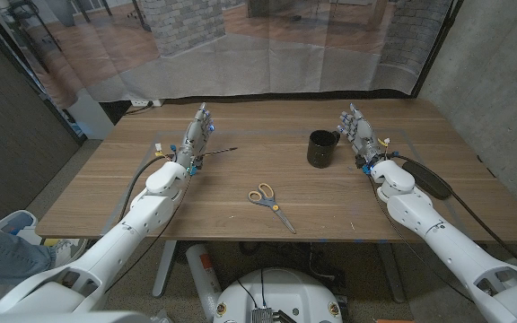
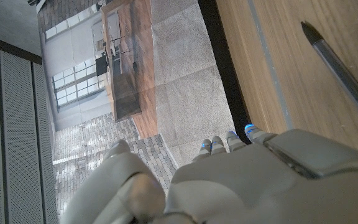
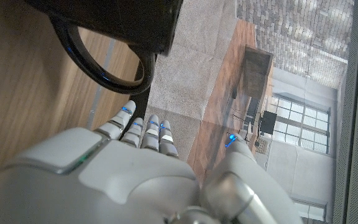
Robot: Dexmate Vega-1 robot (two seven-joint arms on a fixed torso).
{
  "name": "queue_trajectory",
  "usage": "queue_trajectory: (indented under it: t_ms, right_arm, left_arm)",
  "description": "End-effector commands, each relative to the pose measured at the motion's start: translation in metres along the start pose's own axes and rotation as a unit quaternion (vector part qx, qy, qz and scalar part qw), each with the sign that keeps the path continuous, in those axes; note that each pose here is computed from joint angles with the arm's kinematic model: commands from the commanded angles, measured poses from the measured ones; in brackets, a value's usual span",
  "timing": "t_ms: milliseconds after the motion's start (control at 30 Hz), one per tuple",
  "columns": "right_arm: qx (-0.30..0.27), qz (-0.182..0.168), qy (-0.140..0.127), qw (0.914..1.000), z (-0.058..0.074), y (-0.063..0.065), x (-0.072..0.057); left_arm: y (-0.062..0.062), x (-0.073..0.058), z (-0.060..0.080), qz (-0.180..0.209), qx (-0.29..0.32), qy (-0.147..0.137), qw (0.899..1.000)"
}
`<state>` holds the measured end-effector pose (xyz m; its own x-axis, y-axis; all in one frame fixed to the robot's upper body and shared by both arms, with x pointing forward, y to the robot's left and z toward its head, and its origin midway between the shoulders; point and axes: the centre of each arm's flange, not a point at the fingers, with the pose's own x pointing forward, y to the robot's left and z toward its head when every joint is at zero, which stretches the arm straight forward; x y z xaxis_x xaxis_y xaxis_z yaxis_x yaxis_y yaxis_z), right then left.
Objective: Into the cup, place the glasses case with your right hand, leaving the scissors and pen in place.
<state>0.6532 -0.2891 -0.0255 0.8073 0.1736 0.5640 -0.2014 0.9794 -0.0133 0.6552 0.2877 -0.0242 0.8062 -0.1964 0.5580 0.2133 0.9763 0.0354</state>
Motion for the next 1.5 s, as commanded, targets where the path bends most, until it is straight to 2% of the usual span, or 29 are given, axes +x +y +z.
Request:
queue_trajectory:
  t_ms: [33,333,600,967,1500]
  right_arm:
    - [-0.003,-0.002,0.000,1.0000,0.000,0.001,0.001]
    - [-0.006,-0.007,-0.002,1.0000,0.001,0.002,-0.004]
    - [-0.013,-0.009,-0.017,0.9997,0.008,0.002,-0.006]
    - [-0.013,-0.012,-0.026,0.9995,0.013,0.003,-0.009]
    - [-0.018,-0.021,-0.037,0.9989,0.022,-0.005,-0.023]
  left_arm:
    - [0.001,0.006,0.002,-0.002,0.000,0.004,1.000]
    - [0.002,0.007,0.000,-0.005,-0.001,0.007,1.000]
    - [0.003,0.008,0.000,-0.010,0.002,0.011,1.000]
    - [0.004,0.004,0.003,-0.008,0.003,0.009,1.000]
    - [0.003,0.001,0.003,-0.008,0.003,0.010,1.000]
